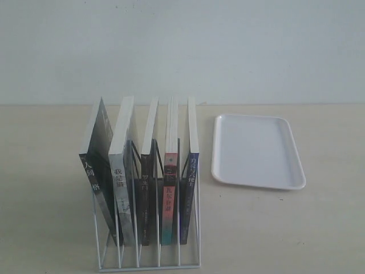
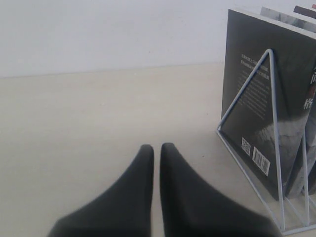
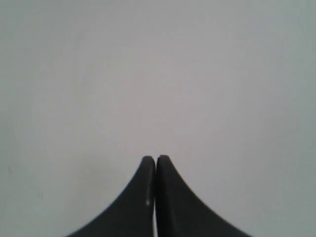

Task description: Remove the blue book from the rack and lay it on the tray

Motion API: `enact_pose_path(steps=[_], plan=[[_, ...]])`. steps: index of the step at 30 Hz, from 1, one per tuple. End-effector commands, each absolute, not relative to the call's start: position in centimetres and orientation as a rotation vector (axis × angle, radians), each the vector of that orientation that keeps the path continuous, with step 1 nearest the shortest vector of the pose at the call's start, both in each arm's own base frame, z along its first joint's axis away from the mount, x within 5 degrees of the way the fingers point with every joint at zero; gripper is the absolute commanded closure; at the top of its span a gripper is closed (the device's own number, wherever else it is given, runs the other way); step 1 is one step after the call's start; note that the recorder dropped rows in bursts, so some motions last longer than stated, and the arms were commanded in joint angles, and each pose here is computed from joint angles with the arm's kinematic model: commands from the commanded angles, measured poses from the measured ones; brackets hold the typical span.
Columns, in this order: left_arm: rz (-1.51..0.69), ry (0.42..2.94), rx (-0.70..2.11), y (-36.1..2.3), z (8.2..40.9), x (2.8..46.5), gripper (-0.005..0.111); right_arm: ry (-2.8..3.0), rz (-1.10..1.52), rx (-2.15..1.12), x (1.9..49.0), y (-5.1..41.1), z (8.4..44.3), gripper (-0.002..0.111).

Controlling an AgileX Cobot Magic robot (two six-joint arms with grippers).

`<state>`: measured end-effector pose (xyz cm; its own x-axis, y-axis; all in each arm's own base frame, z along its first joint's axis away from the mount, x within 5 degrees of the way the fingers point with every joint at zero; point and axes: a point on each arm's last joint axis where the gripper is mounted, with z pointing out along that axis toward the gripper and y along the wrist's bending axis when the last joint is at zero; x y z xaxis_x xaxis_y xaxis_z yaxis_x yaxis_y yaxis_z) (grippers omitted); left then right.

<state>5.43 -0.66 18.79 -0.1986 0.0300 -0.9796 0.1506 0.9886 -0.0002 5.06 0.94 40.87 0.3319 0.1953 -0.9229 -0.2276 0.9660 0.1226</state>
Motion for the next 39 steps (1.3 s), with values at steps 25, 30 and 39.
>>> enact_pose_path(steps=[25, 30, 39], plan=[[-0.107, 1.769, 0.133, -0.7, 18.7, 5.4, 0.103, 2.207, 0.777, -0.729, 13.7, 15.3, 38.9, 0.108], [-0.107, 1.769, 0.133, -0.7, 18.7, 5.4, 0.103, 2.257, 0.700, -0.828, 14.8, 20.4, 39.4, 0.108], [-0.107, 1.769, 0.133, -0.7, 18.7, 5.4, 0.103, 2.263, 0.433, -0.806, 17.3, 26.9, 39.9, 0.109]])
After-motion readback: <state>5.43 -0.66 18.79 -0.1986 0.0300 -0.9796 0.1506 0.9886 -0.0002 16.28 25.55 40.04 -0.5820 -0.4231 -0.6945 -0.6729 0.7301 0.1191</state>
